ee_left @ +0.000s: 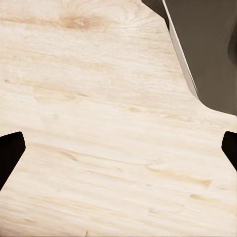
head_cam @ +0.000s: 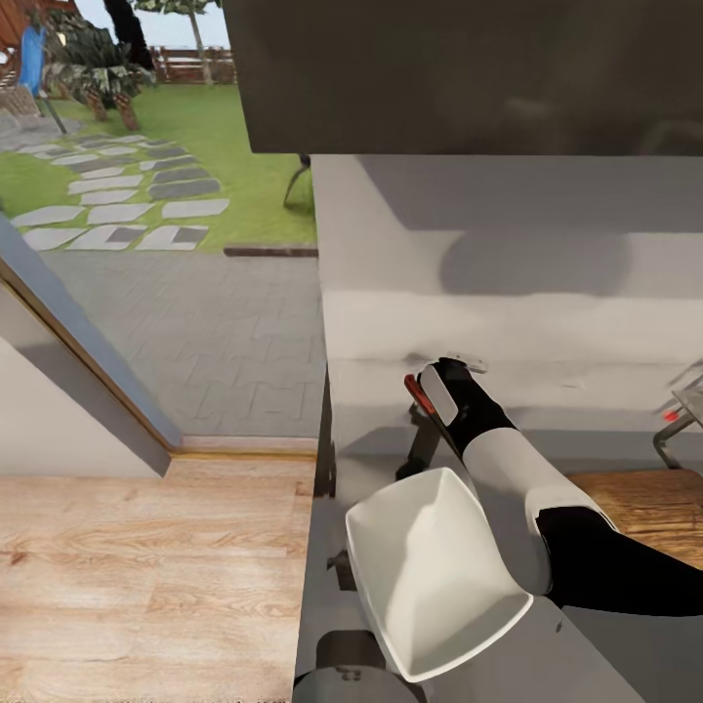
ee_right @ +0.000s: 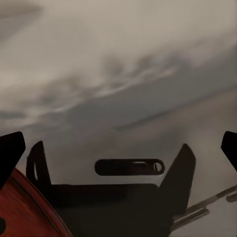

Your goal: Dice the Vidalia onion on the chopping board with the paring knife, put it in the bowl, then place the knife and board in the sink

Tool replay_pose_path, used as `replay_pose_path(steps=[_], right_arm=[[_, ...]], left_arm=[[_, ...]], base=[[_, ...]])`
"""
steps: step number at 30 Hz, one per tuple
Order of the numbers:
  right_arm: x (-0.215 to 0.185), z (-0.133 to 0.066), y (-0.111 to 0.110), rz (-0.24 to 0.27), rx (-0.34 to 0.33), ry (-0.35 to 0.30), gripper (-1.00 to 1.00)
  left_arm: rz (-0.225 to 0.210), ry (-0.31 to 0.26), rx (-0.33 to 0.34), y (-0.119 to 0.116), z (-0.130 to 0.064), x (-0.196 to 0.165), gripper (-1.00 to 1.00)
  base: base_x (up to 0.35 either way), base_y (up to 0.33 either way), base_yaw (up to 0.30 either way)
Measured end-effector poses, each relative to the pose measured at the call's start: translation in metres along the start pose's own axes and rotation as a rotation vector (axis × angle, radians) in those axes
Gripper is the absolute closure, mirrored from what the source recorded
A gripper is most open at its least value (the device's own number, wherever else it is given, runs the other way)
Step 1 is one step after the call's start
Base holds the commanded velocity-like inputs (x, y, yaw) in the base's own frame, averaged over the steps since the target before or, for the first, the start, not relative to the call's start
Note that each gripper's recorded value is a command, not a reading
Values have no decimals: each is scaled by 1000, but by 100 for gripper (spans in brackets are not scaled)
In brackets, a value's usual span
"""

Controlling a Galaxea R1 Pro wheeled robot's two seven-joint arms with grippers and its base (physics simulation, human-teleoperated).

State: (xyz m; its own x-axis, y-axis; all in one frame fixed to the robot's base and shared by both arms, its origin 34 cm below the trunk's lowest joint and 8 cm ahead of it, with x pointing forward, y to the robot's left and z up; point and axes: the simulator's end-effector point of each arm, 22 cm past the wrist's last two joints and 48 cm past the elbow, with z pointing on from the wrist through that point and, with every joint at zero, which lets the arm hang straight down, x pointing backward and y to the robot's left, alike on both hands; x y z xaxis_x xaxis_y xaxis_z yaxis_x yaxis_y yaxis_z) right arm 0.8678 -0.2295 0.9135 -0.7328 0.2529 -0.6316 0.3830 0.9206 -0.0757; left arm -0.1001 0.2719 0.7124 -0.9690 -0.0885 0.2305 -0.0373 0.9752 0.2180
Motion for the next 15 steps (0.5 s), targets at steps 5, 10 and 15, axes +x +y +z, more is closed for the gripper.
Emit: replay_pose_path(steps=[5,10,15], right_arm=[[2,2,0,-1,1,4,-100],[3,3,-1,-8,6,2,-100],[4,4,1,-3,2,7,-100]], left_arm=[[1,5,0,0,-1,2,-100],[1,7,0,0,-1,2,-100],[0,8,-1,1,-1,3,-100]], base=[[0,0,0],[-15,97,0],[-68,244,0]])
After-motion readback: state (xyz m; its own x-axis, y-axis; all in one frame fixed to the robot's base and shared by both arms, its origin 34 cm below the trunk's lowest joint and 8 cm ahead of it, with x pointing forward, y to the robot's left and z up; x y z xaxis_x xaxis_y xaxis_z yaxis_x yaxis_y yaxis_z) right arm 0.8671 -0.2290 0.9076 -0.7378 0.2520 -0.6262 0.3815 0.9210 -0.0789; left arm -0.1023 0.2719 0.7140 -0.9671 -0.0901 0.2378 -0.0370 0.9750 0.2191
